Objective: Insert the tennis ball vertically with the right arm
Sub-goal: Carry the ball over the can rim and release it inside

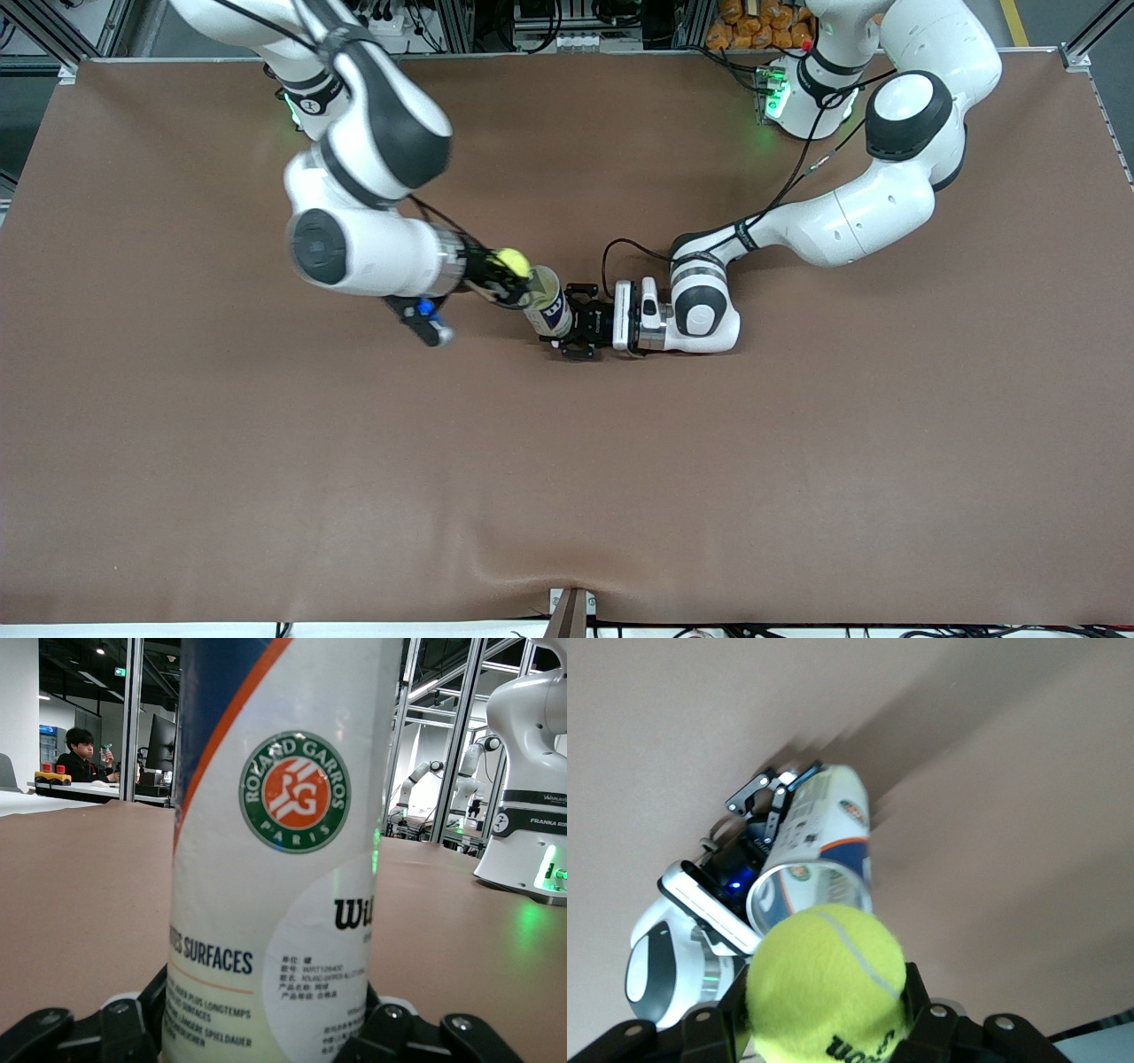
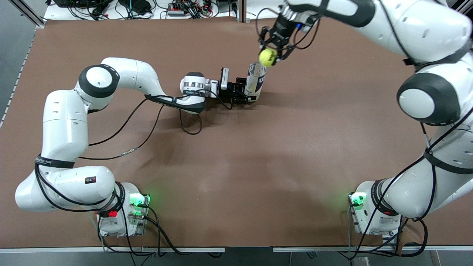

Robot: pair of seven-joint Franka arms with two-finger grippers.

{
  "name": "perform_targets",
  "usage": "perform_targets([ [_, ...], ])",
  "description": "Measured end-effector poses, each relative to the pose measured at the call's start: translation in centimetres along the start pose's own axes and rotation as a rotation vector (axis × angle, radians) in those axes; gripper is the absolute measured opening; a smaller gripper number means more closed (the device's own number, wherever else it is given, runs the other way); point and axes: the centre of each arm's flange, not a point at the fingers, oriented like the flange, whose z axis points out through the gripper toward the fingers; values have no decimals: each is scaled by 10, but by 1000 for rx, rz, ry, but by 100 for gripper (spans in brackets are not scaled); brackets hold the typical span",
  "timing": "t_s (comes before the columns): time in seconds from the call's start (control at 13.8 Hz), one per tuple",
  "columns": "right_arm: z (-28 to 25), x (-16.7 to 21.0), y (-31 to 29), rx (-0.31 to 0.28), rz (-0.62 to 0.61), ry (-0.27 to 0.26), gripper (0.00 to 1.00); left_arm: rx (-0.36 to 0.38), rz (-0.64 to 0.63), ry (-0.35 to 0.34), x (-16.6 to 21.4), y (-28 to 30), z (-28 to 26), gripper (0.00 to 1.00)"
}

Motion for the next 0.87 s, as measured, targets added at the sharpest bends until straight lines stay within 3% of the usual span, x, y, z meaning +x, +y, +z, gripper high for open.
perform_targets([
  [0.58,29,4,-11,-6,17,5,67,0,0,0,0,0,0,76],
  [0.65,29,4,-11,-7,16,7,72,0,0,0,0,0,0,76],
  [0.87,28,5,-11,-10,10,20,99,0,0,0,0,0,0,76],
])
